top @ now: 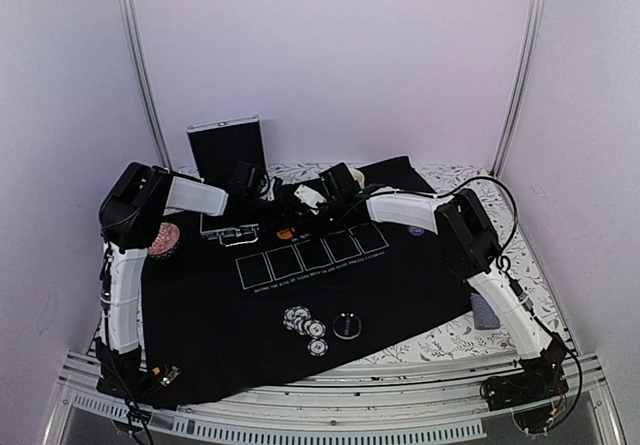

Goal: Distribute texas hold em gaming equipment
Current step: Pass from the left arm to the right, then place the poker chips pile on the poker table mat.

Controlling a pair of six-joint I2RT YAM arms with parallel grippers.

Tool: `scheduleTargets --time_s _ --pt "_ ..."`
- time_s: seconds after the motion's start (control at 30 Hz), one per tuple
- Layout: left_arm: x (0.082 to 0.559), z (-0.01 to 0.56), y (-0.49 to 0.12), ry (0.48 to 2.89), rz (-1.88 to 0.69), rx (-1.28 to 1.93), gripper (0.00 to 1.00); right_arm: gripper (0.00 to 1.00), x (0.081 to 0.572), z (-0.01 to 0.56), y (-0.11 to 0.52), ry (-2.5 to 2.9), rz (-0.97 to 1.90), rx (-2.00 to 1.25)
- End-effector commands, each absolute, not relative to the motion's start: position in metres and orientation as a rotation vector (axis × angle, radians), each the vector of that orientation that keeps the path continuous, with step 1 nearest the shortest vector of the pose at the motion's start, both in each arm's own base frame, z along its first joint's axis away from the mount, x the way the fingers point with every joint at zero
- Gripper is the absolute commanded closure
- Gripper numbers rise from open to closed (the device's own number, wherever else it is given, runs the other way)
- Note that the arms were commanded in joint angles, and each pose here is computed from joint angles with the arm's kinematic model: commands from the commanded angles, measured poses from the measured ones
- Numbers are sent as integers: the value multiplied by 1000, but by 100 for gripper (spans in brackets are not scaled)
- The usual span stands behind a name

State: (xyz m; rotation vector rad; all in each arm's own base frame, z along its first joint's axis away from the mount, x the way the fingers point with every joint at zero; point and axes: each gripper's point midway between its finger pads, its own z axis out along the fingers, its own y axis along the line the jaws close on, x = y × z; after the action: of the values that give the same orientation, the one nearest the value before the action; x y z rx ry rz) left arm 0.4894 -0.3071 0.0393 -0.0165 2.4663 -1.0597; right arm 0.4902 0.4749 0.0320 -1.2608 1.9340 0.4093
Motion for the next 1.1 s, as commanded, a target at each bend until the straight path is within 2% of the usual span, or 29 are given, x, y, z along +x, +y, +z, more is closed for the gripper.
scheduleTargets --time_s 0.0,0.27,0.47,0.77,1.07 --pt "500 86 -299 2296 -1201 -23 39 93 495 -4 448 2057 314 -1272" --pt "500 81 -288 2269 -1308 -124 43 92 491 3 452 2033 390 -1290" --pt "504 88 -282 2264 -1235 -111 43 91 496 1 451 2042 359 -1273" --pt "509 134 -260 2192 -1072 -77 43 89 496 -2 461 2011 339 -1315" --pt "505 146 -253 2181 -1038 -58 42 86 498 7 473 1956 360 -1329"
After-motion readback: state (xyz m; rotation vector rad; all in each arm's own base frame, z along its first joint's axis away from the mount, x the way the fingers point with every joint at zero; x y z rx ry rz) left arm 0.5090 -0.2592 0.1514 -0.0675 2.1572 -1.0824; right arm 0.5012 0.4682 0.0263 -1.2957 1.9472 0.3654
